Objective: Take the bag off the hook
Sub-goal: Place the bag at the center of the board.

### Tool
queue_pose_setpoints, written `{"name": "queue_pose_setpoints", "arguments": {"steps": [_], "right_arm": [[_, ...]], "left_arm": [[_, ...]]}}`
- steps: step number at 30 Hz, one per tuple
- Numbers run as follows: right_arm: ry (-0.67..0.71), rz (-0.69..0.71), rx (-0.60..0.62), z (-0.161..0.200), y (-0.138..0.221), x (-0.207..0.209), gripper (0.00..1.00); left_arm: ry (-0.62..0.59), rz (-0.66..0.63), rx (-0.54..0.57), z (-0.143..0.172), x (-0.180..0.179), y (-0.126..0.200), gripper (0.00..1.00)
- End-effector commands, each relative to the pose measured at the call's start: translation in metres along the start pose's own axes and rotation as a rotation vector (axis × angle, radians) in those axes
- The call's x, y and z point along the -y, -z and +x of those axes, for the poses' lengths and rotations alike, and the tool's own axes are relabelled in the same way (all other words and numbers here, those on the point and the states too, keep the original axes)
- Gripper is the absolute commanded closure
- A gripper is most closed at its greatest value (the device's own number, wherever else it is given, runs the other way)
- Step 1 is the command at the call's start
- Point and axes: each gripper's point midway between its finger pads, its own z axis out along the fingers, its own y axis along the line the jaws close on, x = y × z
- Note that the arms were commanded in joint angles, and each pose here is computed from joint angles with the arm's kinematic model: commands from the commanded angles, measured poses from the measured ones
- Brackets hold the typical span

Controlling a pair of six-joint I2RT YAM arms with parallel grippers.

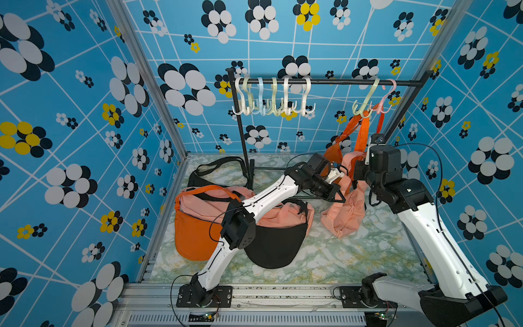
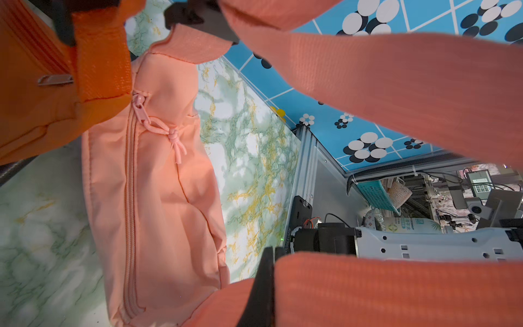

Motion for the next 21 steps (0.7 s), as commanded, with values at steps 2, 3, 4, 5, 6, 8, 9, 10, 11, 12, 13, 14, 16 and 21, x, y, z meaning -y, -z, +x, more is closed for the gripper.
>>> {"name": "queue_pose_setpoints", "arguments": {"steps": [2, 3, 4, 5, 6, 8, 9, 10, 11, 12, 13, 14, 16, 21], "right_arm": [[-0.101, -0.070, -0.059, 0.029, -0.001, -0.008, 1.00], [-0.110, -0.068, -0.091, 0.041, -0.003, -0.008, 1.00], [-0.118, -0.067, -0.129, 0.057, -0.007, -0.008, 1.00], [-0.125, -0.058, -0.173, 0.073, -0.010, -0.008, 1.00], [-0.138, -0.041, -0.209, 0.087, -0.013, -0.006, 1.00], [-0.182, -0.005, -0.289, 0.120, -0.021, 0.000, 1.00], [-0.212, 0.009, -0.317, 0.132, -0.025, 0.003, 1.00], [-0.252, 0.018, -0.343, 0.144, -0.028, 0.006, 1.00], [-0.297, 0.020, -0.364, 0.154, -0.032, 0.009, 1.00], [-0.342, 0.021, -0.379, 0.162, -0.036, 0.012, 1.00], [-0.377, 0.024, -0.394, 0.171, -0.040, 0.014, 1.00], [-0.417, 0.025, -0.406, 0.178, -0.045, 0.016, 1.00], [-0.470, 0.037, -0.438, 0.193, -0.055, 0.019, 1.00], [-0.627, 0.076, -0.515, 0.234, -0.080, 0.031, 1.00]], "left_arm": [[0.067, -0.051, 0.000, 0.008, -0.048, -0.007, 1.00], [0.081, -0.066, -0.005, 0.011, -0.057, -0.007, 1.00], [0.092, -0.079, -0.008, 0.014, -0.065, -0.007, 1.00], [0.102, -0.093, -0.010, 0.017, -0.072, -0.006, 1.00], [0.111, -0.104, -0.012, 0.019, -0.078, -0.006, 1.00], [0.126, -0.122, -0.019, 0.025, -0.087, -0.007, 1.00], [0.127, -0.126, -0.023, 0.027, -0.089, -0.007, 1.00], [0.133, -0.133, -0.027, 0.029, -0.093, -0.007, 1.00], [0.135, -0.141, -0.031, 0.032, -0.096, -0.008, 1.00], [0.141, -0.149, -0.037, 0.035, -0.100, -0.009, 1.00], [0.145, -0.155, -0.039, 0.037, -0.102, -0.009, 1.00], [0.150, -0.161, -0.043, 0.039, -0.105, -0.009, 1.00], [0.152, -0.173, -0.050, 0.042, -0.109, -0.009, 1.00], [0.156, -0.213, -0.057, 0.045, -0.119, -0.003, 1.00]]}}
